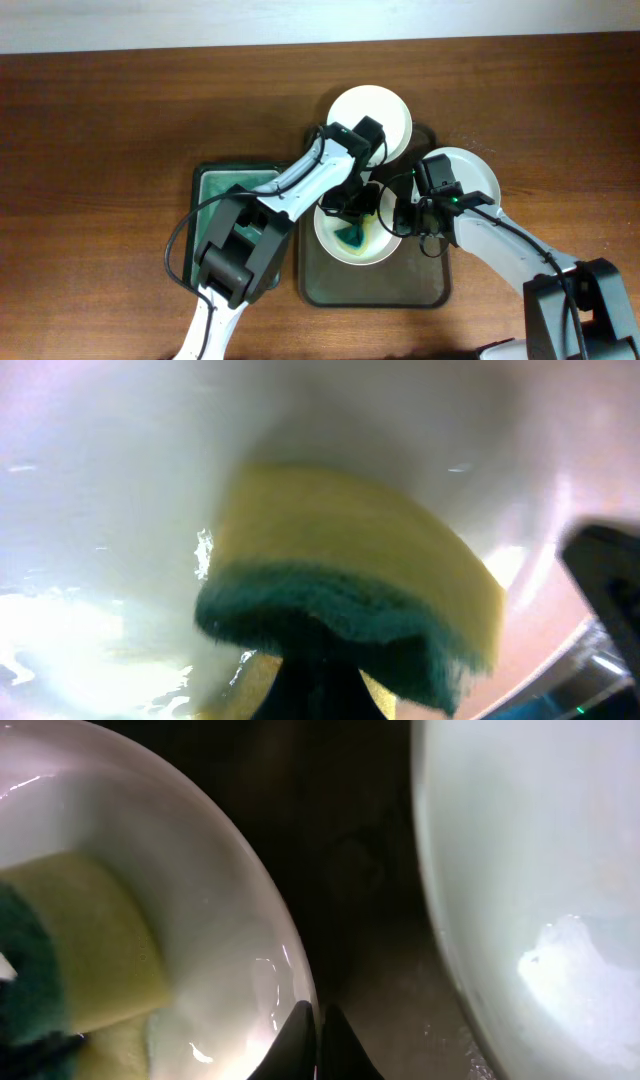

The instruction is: Clean dirty plates on tray and stack at the side

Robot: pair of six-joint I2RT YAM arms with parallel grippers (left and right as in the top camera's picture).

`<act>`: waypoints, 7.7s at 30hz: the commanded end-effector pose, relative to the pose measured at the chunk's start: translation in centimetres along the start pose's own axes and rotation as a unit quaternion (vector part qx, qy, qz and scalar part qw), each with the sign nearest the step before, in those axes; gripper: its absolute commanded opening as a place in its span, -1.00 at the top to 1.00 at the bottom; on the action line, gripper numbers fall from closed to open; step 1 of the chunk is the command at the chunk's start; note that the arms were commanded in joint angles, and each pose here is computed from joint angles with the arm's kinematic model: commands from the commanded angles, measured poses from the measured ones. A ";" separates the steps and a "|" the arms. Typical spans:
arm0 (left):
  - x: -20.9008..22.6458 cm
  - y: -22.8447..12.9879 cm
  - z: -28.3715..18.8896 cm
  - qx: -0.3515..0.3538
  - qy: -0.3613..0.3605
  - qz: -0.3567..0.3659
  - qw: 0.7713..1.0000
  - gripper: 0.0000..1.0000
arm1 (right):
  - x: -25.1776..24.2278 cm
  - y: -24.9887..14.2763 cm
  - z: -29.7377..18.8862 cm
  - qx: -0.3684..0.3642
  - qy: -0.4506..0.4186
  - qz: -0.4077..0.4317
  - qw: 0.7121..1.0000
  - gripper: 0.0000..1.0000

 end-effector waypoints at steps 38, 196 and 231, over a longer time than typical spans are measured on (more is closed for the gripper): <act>12.0 -14.1 -21.5 -0.263 0.173 -0.210 0.925 -0.99 | 4.1 4.1 -9.6 -0.040 -0.024 -0.094 0.994 0.92; 12.0 -14.3 -21.3 -0.255 0.173 -0.211 0.927 -0.99 | -12.5 12.8 -0.5 0.086 -0.047 0.052 0.994 0.80; 12.0 -14.3 -21.3 -0.255 0.173 -0.211 0.927 -0.99 | -2.6 1.8 -1.4 0.171 -0.063 -0.002 0.983 0.91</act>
Point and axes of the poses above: each gripper's point midway between its finger pads, its own z axis out along the fingers, its own x axis along the line the jaws close on, y = z × x, the point moved 9 cm from there along -z, back along the fingers, and after that the axes turned 14 degrees about z, right-handed, at the moved point
